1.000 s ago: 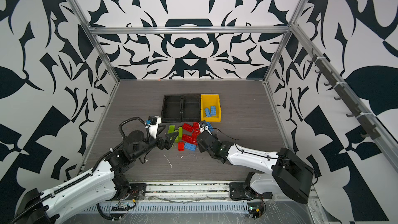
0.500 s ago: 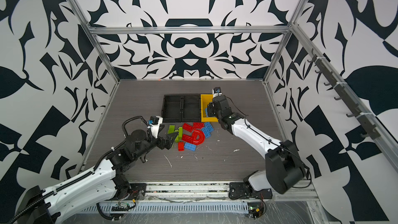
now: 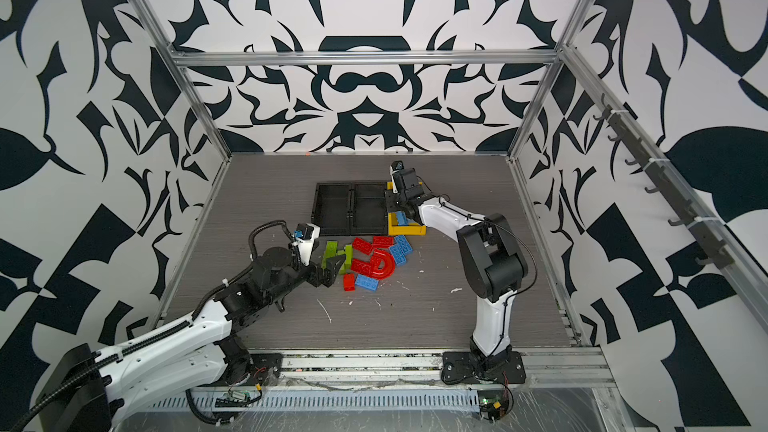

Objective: Sort the legos into containers by color
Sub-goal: 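Carry the blue brick with the right gripper into the yellow bin and release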

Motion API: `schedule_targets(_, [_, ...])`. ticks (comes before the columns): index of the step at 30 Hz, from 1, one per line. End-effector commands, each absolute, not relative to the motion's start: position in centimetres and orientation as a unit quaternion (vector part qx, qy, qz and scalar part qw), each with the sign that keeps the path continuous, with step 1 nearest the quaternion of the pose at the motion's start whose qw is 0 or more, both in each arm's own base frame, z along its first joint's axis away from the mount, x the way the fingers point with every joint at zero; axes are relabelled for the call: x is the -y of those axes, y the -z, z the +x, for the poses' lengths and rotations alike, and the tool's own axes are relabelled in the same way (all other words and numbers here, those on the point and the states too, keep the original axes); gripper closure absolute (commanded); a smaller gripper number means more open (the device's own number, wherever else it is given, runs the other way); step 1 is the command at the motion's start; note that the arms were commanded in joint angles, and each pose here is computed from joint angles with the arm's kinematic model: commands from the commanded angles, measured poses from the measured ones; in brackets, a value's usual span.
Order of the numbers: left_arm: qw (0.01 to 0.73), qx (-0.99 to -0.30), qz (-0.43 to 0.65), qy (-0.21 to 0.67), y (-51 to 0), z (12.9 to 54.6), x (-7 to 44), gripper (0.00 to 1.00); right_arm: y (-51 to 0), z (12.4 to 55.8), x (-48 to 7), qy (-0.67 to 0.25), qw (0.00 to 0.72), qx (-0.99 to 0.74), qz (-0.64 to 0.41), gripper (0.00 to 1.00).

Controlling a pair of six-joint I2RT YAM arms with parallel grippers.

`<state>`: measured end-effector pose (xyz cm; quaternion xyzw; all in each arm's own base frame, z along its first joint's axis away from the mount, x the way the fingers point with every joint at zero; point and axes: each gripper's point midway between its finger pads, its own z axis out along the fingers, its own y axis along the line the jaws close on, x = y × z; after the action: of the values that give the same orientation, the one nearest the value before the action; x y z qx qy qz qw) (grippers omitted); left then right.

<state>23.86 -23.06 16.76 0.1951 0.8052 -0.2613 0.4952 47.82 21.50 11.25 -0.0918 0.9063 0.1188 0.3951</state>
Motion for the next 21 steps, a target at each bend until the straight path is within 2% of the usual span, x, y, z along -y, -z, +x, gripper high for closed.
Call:
schedule_targets(1, [0.513,-0.792,0.191,0.268,-18.6,24.4,23.5,0.00,-14.7,49.1,-21.6,-0.141,0.434,-0.886,-0.079,0.84])
schedule_targets(8, [0.513,-0.793,0.192,0.269,-18.6,24.4,23.5,0.00,-14.0,48.8,-20.9,-0.141,0.425,-0.891,-0.074,0.82])
schedule_targets(10, [0.514,-0.791,0.192,0.270,-18.8,24.3,23.5,0.00,-13.8,48.7,-20.9,-0.141,0.423,-0.892,-0.073,0.76])
schedule_targets(12, [0.514,-0.792,0.191,0.270,-18.7,24.3,23.5,0.00,-13.9,48.7,-20.8,-0.139,0.423,-0.893,-0.070,0.65])
schedule_targets(21, [0.517,-0.789,0.190,0.271,-19.1,24.3,23.4,0.00,-15.1,48.0,-19.7,-0.119,0.418,-0.899,-0.059,0.42])
